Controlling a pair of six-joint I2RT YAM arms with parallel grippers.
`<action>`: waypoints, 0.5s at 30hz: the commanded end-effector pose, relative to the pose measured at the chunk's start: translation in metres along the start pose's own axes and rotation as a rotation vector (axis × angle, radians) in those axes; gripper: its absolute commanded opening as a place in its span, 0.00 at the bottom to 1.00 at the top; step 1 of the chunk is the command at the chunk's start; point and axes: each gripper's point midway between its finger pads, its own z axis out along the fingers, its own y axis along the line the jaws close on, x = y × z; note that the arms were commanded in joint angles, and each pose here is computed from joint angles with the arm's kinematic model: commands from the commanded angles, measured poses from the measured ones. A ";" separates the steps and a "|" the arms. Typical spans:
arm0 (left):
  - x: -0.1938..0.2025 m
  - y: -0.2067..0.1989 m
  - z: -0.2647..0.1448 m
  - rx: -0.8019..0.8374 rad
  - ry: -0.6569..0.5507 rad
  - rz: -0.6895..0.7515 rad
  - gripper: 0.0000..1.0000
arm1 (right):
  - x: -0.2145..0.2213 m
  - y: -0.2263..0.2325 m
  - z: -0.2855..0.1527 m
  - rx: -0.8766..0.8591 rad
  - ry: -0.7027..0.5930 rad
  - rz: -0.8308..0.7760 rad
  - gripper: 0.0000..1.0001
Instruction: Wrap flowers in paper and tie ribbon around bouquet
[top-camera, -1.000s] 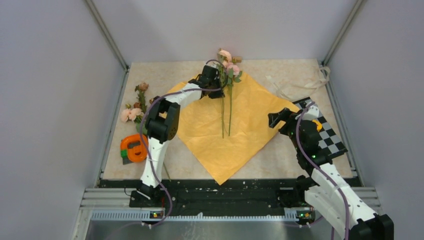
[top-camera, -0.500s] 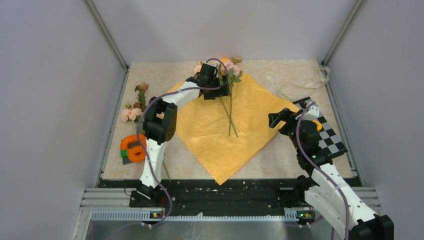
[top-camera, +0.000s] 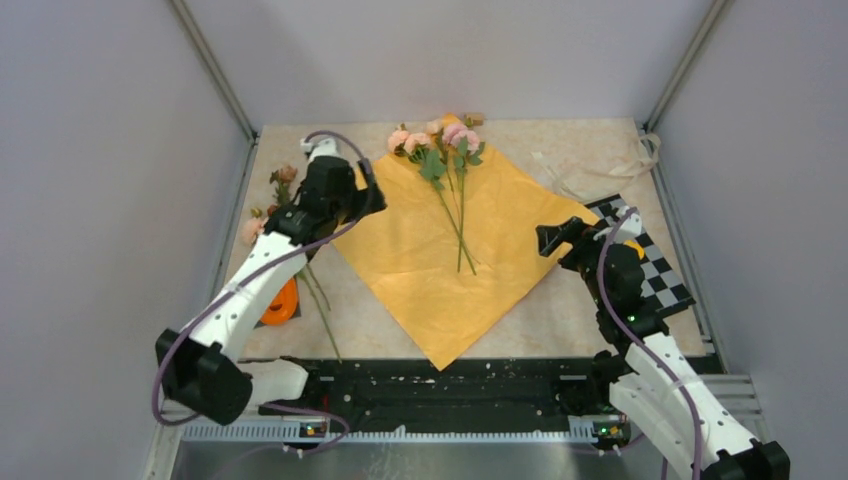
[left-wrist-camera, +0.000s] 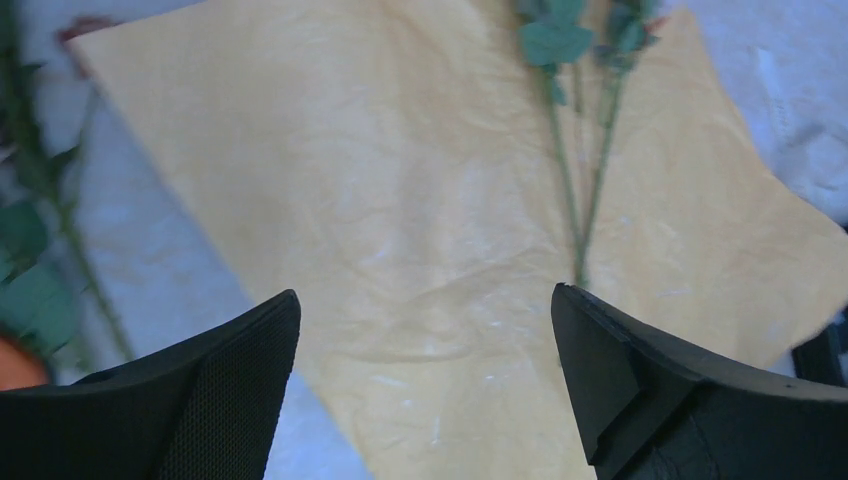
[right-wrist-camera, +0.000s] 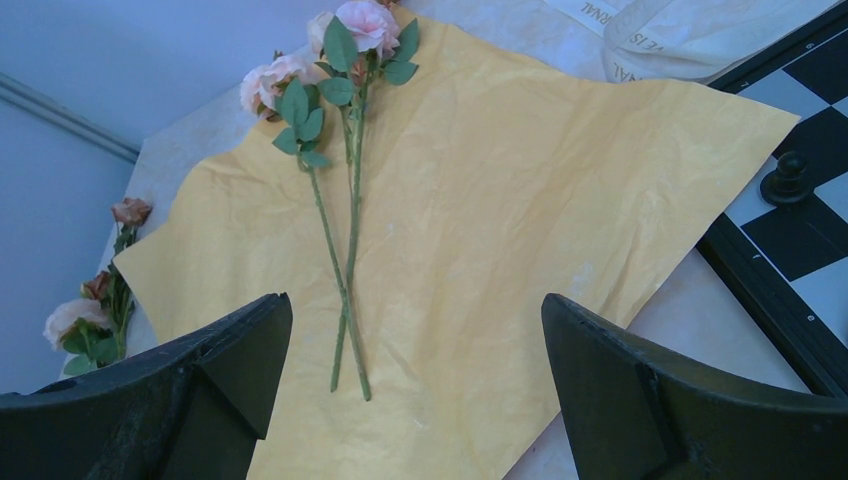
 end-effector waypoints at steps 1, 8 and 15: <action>0.038 0.107 -0.015 -0.298 0.021 -0.124 0.99 | -0.011 0.008 0.000 -0.030 -0.033 0.012 0.99; 0.062 0.155 0.002 -0.302 0.031 -0.284 0.99 | -0.003 0.005 0.007 -0.014 -0.001 0.011 0.99; 0.052 0.186 0.029 -0.425 -0.060 -0.335 0.99 | 0.004 0.007 0.010 -0.027 0.035 -0.002 0.99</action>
